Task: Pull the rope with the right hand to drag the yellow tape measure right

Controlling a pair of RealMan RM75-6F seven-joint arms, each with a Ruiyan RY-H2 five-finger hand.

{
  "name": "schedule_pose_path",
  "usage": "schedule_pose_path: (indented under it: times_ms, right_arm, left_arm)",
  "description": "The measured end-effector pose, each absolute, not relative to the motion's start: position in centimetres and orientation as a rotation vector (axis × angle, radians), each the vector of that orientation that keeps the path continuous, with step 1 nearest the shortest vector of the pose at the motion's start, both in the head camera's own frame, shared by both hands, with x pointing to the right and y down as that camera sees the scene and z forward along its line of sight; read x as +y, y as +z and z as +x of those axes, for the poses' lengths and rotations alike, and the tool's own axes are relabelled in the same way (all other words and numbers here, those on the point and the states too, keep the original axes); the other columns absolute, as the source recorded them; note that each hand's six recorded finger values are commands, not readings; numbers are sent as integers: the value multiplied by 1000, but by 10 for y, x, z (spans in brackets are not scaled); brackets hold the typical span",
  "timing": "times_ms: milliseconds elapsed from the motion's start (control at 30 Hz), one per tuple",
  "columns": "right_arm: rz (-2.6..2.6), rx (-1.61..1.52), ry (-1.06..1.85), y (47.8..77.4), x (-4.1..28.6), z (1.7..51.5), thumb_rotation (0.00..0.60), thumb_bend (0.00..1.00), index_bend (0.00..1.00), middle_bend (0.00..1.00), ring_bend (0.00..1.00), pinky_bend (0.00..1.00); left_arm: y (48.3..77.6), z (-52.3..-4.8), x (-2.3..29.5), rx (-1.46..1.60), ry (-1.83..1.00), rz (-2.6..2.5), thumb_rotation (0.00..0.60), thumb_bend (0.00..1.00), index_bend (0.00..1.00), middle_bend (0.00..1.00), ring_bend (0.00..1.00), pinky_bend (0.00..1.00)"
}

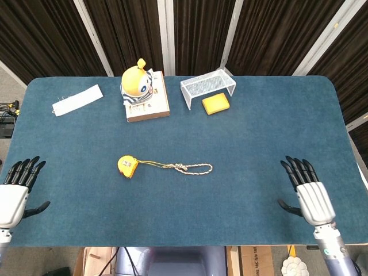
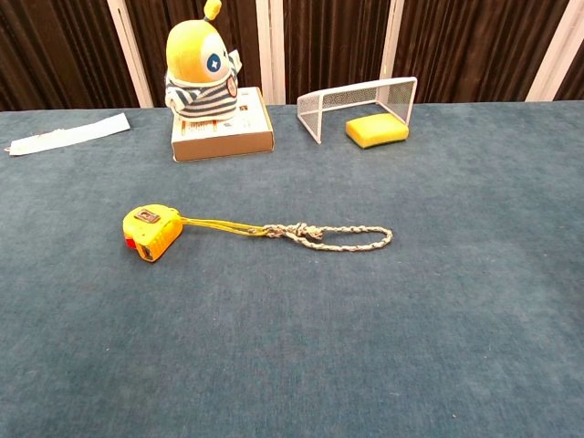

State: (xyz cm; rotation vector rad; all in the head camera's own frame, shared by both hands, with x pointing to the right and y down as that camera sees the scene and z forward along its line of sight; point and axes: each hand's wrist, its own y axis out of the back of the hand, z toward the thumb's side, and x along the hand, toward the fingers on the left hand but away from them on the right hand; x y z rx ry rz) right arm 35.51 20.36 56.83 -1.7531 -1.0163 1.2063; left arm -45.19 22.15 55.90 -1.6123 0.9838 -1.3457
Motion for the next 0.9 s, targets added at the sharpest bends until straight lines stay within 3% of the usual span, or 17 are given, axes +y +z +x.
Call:
schedule_pose_path:
  times_ms: [133,333,633,900]
  right_arm:
    - [-1785,-973,1169,578,189,332,600,246,251,8,0,0]
    - [-1843,-905,1124,598,162,289,600,292,371,63,0,0]
    - [-1909,-859,1139,639,138,238,600,322,457,102,0,0]
    - [-1982,-860,1167,674,136,199,600,354,465,106,0,0]
  left_arm:
    - [559,-452,222,986,-1342,-1619,600,0,0,0,0,0]
    - [559,-452,222,992,-1342,-1631,600,0,0,0,0,0]
    - [560,-453,221,1008,-1348,-1645,600,0,0,0,0,0]
    - [562,-454,219,1020,-1359,-1662,600,0,0,0,0,0]
